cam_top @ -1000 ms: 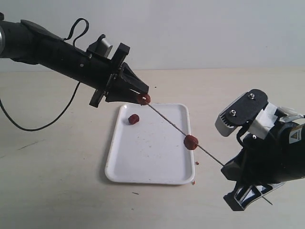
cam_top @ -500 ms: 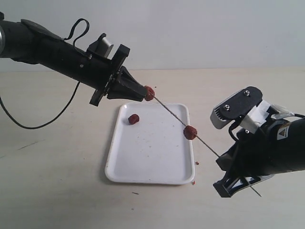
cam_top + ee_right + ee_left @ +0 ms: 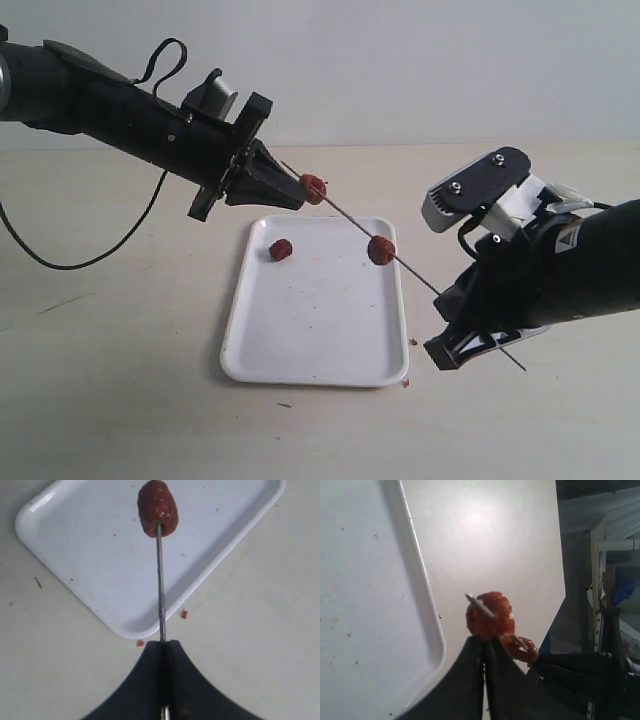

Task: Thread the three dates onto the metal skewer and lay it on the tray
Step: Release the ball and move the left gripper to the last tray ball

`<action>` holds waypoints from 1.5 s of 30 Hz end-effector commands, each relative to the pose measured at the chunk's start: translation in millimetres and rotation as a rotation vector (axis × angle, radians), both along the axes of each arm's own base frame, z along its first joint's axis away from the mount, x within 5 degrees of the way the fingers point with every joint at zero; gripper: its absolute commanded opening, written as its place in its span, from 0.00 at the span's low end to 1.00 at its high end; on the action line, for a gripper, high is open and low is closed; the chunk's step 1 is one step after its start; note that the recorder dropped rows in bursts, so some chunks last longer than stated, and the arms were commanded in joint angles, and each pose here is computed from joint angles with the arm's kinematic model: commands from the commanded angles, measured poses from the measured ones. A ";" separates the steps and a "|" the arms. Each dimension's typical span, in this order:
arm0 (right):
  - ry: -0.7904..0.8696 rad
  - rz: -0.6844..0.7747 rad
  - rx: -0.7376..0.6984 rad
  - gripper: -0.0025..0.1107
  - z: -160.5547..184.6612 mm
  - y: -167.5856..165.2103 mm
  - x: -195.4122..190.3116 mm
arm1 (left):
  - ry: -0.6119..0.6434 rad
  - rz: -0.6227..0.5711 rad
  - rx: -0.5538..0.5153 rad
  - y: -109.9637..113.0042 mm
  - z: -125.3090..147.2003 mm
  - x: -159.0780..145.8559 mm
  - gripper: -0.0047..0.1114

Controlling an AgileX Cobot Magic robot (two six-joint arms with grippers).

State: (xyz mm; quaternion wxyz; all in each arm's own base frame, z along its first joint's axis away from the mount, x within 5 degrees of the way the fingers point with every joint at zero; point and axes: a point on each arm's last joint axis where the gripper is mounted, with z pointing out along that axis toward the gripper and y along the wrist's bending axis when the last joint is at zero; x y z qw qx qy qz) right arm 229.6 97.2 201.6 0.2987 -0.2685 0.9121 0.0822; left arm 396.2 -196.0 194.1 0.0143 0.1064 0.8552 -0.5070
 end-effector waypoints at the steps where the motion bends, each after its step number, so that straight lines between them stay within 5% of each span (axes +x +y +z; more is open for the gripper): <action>1: -0.044 -0.014 0.014 0.02 7.1 3.6 14.2 | -0.002 -0.035 -0.020 -4.1 6.6 -5.3 0.04; 14: -0.026 -0.017 0.016 0.02 5.9 3.7 13.3 | -0.064 -0.064 -0.032 -3.5 7.0 -4.6 0.07; 16: -0.026 -0.019 0.017 0.02 6.0 3.7 13.3 | -0.069 -0.067 -0.033 -3.5 7.0 -4.6 0.17; 19: -0.026 -0.019 0.017 0.02 6.0 3.7 13.3 | -0.068 -0.065 -0.036 -3.6 7.3 -4.5 0.56; 20: -0.026 -0.019 0.017 0.02 6.0 3.7 13.3 | -0.068 -0.065 -0.036 -3.6 7.3 -4.5 0.60; 29: -0.025 -0.023 0.021 0.02 7.4 3.4 12.4 | -0.118 0.003 -0.034 26.9 26.9 4.7 0.61; 36: 0.016 0.011 0.037 0.02 24.6 0.8 -6.2 | -0.101 -0.003 0.048 41.0 13.2 8.4 0.61; 45: 0.108 0.063 -0.020 0.02 22.3 -2.4 -17.4 | -0.190 -0.170 0.410 40.9 -6.1 20.0 0.61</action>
